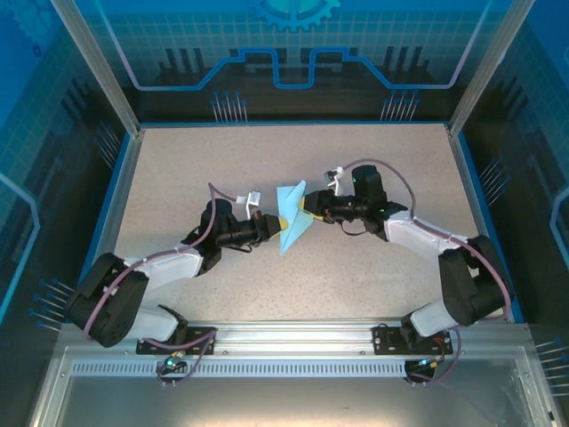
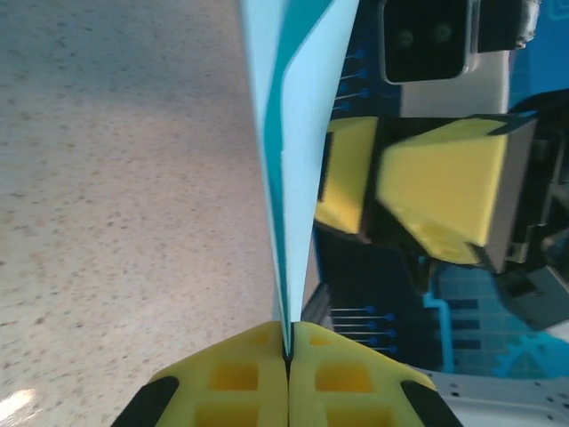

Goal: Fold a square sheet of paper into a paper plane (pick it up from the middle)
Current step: Pick up the paper from the center of the table, then turn over the paper at the center of the table.

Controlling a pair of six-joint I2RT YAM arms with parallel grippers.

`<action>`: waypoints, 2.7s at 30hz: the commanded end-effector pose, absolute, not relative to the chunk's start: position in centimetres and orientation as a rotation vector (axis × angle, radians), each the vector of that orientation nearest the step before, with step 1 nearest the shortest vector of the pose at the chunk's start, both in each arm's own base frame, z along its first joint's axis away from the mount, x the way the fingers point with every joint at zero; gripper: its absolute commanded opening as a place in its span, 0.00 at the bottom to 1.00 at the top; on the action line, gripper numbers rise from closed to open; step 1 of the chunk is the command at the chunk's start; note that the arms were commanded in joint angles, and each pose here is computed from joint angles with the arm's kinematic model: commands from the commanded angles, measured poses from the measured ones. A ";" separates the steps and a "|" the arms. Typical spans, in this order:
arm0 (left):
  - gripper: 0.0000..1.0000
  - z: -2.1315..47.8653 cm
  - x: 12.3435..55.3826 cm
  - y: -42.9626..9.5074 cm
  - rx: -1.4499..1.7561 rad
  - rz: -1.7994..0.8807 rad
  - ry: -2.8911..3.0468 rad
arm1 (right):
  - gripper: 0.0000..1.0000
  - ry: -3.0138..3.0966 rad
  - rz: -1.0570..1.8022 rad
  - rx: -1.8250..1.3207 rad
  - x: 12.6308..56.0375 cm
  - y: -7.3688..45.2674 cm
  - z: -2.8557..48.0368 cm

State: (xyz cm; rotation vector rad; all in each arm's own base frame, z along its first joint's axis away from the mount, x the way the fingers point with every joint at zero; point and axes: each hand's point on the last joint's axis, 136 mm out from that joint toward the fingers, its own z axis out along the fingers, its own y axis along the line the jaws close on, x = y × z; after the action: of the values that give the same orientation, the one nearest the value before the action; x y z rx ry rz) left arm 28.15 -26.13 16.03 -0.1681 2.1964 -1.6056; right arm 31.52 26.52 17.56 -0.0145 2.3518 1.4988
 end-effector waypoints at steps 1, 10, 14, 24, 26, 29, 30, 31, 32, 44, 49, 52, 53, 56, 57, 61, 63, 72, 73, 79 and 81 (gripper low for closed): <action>0.03 15.9 28.4 -24.6 -0.117 -1.361 2.277 | 0.57 2.369 1.280 0.011 31.6 23.4 17.9; 0.06 14.8 27.9 -17.1 -0.003 -0.328 2.516 | 0.77 2.438 0.863 0.115 31.0 18.1 15.4; 0.07 14.2 28.4 -13.6 -0.047 0.102 2.545 | 0.77 2.458 0.826 0.154 30.8 17.5 14.5; 0.09 11.3 29.9 -11.9 -0.054 0.627 2.564 | 0.78 2.491 0.758 0.261 30.4 16.0 13.1; 0.10 10.4 30.2 -12.4 -0.037 0.662 2.576 | 0.78 2.493 0.772 0.268 30.4 16.1 12.9; 0.12 8.7 30.4 -13.7 -0.006 0.685 2.600 | 0.78 2.497 0.774 0.282 30.4 16.0 12.7; 0.13 8.1 30.5 -14.2 0.008 0.685 2.609 | 0.78 2.499 0.773 0.287 30.4 16.0 12.6; 0.14 7.5 30.5 -14.7 0.019 0.681 2.623 | 0.78 2.501 0.770 0.295 30.4 15.9 12.4; 0.15 6.9 30.5 -15.3 0.025 0.670 2.637 | 0.78 2.498 0.766 0.306 30.5 15.8 12.4; 0.43 4.3 29.6 -22.4 0.037 0.222 2.788 | 0.78 2.517 0.701 0.383 30.1 14.4 10.8; 0.54 6.0 29.5 -24.4 0.030 -0.048 2.797 | 0.77 2.530 0.666 0.307 30.0 14.8 10.7; 0.60 8.1 29.7 -24.7 -0.016 -0.265 2.766 | 0.76 2.545 0.599 0.214 29.9 15.8 11.1; 0.63 8.8 29.6 -24.6 -0.033 -0.338 2.754 | 0.75 2.552 0.560 0.178 29.9 16.3 11.2; 0.68 10.9 29.7 -23.2 -0.121 -0.497 2.696 | 0.75 2.564 0.465 0.077 29.8 18.2 11.5; 0.69 11.4 29.7 -22.5 -0.157 -0.538 2.675 | 0.75 2.579 0.434 0.033 29.5 19.2 11.1; 0.73 11.6 29.6 -18.6 -0.316 -0.586 2.627 | 0.75 2.583 0.406 -0.114 29.6 24.2 11.5; 0.75 11.3 29.3 -16.6 -0.394 -0.576 2.615 | 0.74 2.599 0.400 -0.196 29.2 27.1 11.1; 0.78 9.8 28.0 -12.6 -0.576 -0.601 2.589 | 0.70 2.716 0.300 -0.368 27.9 34.5 7.2; 0.79 9.7 27.9 -12.5 -0.581 -0.605 2.591 | 0.70 2.731 0.290 -0.358 27.9 34.5 6.7; 0.79 9.1 27.8 -12.2 -0.597 -0.617 2.595 | 0.64 2.801 0.274 -0.358 27.8 34.9 4.2; 0.79 9.0 27.8 -12.2 -0.597 -0.616 2.599 | 0.59 2.819 0.322 -0.363 27.7 35.2 3.6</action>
State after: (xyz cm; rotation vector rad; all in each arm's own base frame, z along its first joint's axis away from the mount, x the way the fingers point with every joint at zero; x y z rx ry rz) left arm 27.89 -12.06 9.01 -0.5882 2.6059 -0.5718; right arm 27.67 34.93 3.87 -0.3765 2.7829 0.2826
